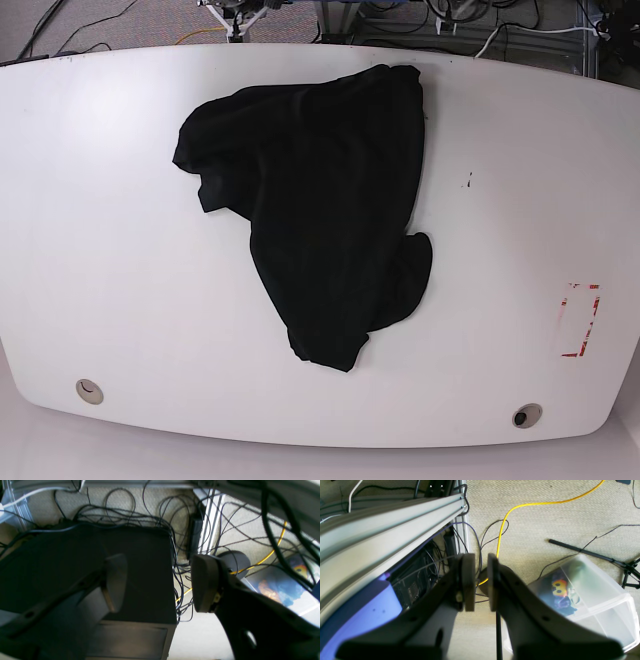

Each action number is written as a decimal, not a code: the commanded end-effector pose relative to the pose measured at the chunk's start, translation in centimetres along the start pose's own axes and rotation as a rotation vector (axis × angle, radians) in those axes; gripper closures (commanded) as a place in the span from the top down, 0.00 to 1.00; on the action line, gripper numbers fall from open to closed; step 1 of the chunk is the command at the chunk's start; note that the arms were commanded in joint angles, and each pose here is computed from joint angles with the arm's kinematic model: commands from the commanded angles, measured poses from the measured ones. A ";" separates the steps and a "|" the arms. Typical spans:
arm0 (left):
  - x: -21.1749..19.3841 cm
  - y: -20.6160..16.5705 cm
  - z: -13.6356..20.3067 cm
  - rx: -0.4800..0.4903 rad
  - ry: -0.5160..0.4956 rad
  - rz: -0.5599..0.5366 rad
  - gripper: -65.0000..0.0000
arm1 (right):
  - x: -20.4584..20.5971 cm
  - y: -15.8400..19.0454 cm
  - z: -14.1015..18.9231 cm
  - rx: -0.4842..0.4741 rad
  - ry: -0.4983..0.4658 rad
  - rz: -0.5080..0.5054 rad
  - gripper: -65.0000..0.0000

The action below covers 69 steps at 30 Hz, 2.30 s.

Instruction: Layout the t-shirt on the table in an organized manner, then fold the t-shirt properly

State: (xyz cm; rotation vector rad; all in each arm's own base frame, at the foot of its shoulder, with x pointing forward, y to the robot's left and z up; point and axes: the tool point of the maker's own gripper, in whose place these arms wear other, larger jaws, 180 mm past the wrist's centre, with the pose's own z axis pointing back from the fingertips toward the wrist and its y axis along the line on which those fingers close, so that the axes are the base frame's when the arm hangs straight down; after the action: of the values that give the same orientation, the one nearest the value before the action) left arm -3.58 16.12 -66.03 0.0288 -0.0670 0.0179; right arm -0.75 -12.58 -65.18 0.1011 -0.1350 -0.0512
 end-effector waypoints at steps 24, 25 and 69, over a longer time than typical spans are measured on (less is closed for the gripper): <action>0.1 2.4 3.1 0.059 -0.172 -0.042 0.58 | -0.7 -2.2 4.2 -0.058 -0.134 0.057 0.12; 0.2 2.5 3.4 0.063 -0.186 -0.046 0.58 | -0.9 -2.3 4.6 -0.061 -0.141 0.060 0.12; 0.4 7.7 22.4 0.077 -0.493 -0.069 0.58 | 2.2 1.8 23.9 -0.094 -0.476 0.140 0.12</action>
State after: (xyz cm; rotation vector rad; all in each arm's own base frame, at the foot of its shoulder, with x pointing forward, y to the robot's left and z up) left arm -4.90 22.81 -44.81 0.1158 -0.5395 -0.0354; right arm -2.17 -13.24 -43.00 -0.0069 -0.5744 0.0717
